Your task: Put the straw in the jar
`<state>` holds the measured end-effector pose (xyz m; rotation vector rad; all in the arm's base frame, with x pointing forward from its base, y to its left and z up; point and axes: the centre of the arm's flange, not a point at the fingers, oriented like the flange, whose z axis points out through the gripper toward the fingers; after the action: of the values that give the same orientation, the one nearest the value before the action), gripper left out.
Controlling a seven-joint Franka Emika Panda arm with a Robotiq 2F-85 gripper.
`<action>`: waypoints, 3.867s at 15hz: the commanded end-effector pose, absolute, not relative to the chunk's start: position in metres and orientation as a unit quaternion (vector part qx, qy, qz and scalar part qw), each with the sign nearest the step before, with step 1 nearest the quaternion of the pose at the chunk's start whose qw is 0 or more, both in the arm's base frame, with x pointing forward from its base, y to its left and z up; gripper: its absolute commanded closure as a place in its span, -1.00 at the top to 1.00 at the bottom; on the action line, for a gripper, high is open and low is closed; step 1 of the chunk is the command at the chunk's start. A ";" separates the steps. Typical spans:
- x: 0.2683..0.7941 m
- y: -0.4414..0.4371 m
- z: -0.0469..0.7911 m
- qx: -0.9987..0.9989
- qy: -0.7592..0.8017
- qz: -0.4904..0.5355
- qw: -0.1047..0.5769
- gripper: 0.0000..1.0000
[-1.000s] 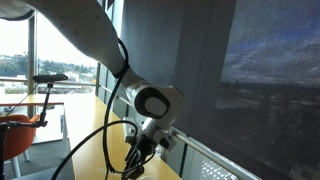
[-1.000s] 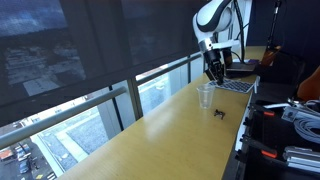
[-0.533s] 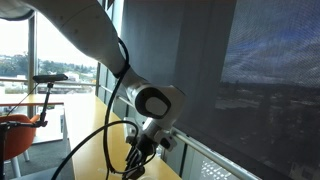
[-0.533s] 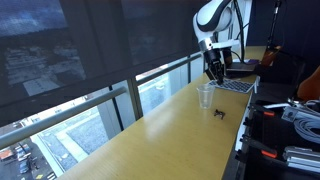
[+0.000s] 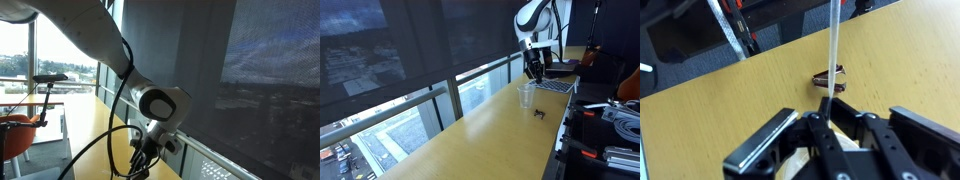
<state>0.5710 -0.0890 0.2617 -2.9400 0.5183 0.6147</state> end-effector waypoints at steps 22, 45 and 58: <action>0.588 -0.124 0.248 -0.918 0.197 0.288 0.188 -0.95; 0.591 -0.119 0.253 -0.920 0.189 0.277 0.202 1.00; 0.491 0.004 0.384 -0.975 -0.055 0.212 0.027 1.00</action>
<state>0.5353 -0.0042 0.3639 -2.9379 0.0028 0.7535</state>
